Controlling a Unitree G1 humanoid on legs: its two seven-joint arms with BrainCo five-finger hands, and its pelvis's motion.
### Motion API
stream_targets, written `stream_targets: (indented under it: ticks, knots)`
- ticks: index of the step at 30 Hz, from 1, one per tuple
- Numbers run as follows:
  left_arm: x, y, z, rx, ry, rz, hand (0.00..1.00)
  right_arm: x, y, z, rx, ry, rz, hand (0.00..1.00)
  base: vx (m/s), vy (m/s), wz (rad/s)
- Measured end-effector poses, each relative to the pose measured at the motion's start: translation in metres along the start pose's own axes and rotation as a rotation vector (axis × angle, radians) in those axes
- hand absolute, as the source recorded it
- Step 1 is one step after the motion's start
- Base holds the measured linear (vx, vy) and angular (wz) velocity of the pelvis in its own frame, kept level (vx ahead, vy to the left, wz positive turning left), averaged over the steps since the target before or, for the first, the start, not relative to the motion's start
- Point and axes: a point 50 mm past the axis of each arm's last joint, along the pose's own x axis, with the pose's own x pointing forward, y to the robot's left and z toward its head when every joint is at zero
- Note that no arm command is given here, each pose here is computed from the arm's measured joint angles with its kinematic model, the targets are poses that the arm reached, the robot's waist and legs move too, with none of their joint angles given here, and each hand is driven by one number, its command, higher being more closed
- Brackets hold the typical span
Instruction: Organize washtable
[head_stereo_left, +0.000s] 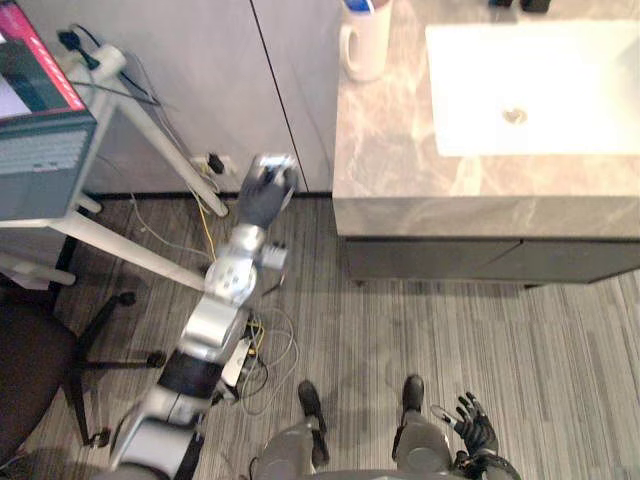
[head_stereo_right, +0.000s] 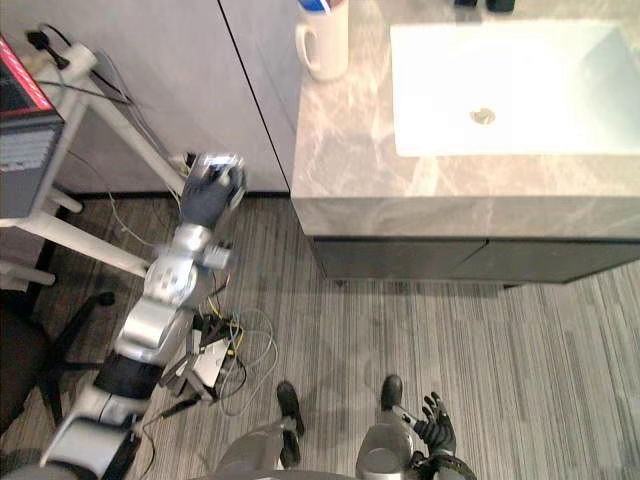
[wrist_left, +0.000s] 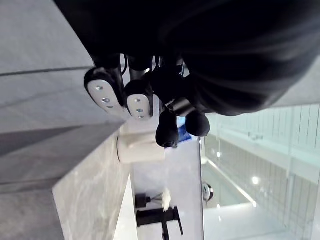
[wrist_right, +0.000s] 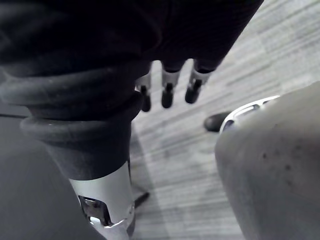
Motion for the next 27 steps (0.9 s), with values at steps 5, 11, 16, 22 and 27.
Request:
stream_targets:
  ticks: [5, 11, 16, 22, 27]
  knots:
    - [-0.054, -0.003, -0.035, -0.087, 0.185, 0.029, 1.0, 0.002, -0.003, -0.018, -0.009, 0.1, -0.018, 0.0, 0.01, -0.001, 0.05]
    - [-0.086, -0.016, -0.053, -0.156, 0.306, 0.031, 1.0, -0.001, -0.008, -0.033, -0.016, 0.174, -0.037, 0.0, -0.05, 0.002, 0.19]
    - [-0.105, -0.022, -0.066, -0.201, 0.401, 0.027, 1.0, -0.003, -0.009, -0.042, -0.014, 0.223, -0.048, 0.0, -0.05, 0.01, 0.13]
    - [-0.113, -0.026, -0.076, -0.211, 0.47, 0.015, 1.0, -0.004, -0.008, -0.048, -0.015, 0.261, -0.051, 0.0, -0.01, 0.006, 0.08]
    - [-0.118, -0.024, -0.082, -0.206, 0.505, 0.026, 1.0, -0.003, -0.007, -0.048, -0.015, 0.261, -0.048, 0.0, 0.0, 0.0, 0.0]
